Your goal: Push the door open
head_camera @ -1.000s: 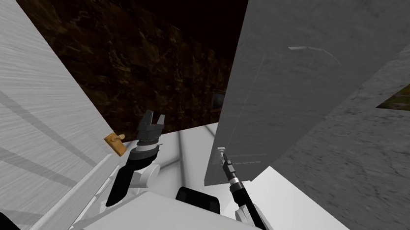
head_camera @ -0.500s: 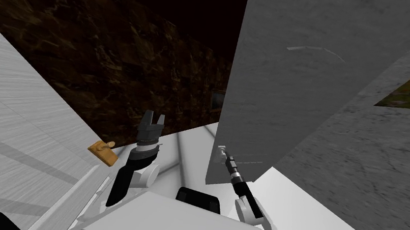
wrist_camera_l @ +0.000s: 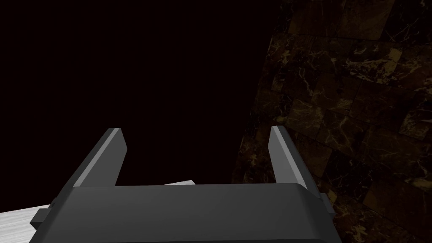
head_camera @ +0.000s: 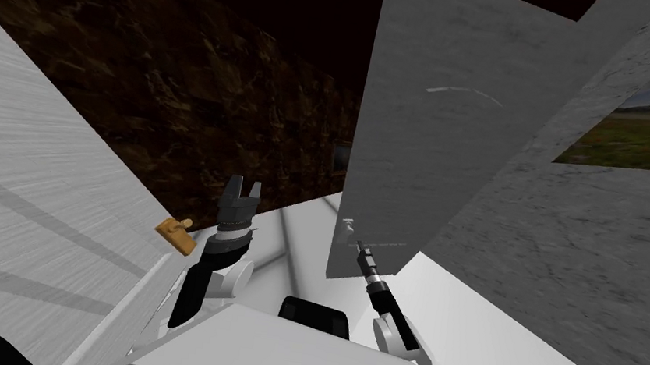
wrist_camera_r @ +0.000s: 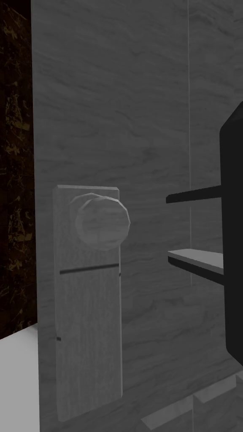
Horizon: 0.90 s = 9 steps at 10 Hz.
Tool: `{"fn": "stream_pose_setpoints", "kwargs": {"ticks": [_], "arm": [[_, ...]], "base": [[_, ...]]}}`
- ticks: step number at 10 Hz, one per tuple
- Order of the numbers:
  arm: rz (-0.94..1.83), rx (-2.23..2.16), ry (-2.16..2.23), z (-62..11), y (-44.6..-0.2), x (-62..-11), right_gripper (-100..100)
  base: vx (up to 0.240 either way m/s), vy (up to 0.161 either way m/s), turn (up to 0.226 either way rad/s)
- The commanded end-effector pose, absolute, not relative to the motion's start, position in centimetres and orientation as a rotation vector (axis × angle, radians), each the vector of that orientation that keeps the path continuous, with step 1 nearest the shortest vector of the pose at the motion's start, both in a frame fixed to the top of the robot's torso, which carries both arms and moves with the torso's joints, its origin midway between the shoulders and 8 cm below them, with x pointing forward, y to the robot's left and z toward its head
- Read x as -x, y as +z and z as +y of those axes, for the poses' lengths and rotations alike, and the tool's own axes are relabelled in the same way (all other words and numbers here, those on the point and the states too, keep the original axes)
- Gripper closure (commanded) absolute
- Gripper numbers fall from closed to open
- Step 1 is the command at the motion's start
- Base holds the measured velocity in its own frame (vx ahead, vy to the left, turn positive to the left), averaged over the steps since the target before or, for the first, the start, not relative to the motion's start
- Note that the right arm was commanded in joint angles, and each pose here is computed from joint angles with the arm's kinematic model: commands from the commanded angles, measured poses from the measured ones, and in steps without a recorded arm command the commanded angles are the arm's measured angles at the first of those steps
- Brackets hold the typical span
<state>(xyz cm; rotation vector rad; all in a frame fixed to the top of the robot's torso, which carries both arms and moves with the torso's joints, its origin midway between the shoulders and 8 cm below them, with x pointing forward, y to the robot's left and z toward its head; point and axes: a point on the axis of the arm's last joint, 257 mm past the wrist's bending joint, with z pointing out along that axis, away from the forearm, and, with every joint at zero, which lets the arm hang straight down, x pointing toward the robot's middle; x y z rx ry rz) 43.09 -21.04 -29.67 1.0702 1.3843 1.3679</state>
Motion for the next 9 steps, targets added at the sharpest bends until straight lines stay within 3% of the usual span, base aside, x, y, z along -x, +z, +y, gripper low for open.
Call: {"fn": "stream_pose_setpoints", "kwargs": {"ticks": [1,3,9], "arm": [[1.386,-1.079,1.379,-20.8,-29.7,-42.5,-100],[1.386,-1.081,1.382,-20.7,-29.6,-42.4,-100],[1.352,-1.084,1.366,-21.0,-29.6,-44.6,-100]], "base": [[-0.24,0.038,-0.049],[-0.176,0.015,-0.037],[0.191,0.05,0.05]]}}
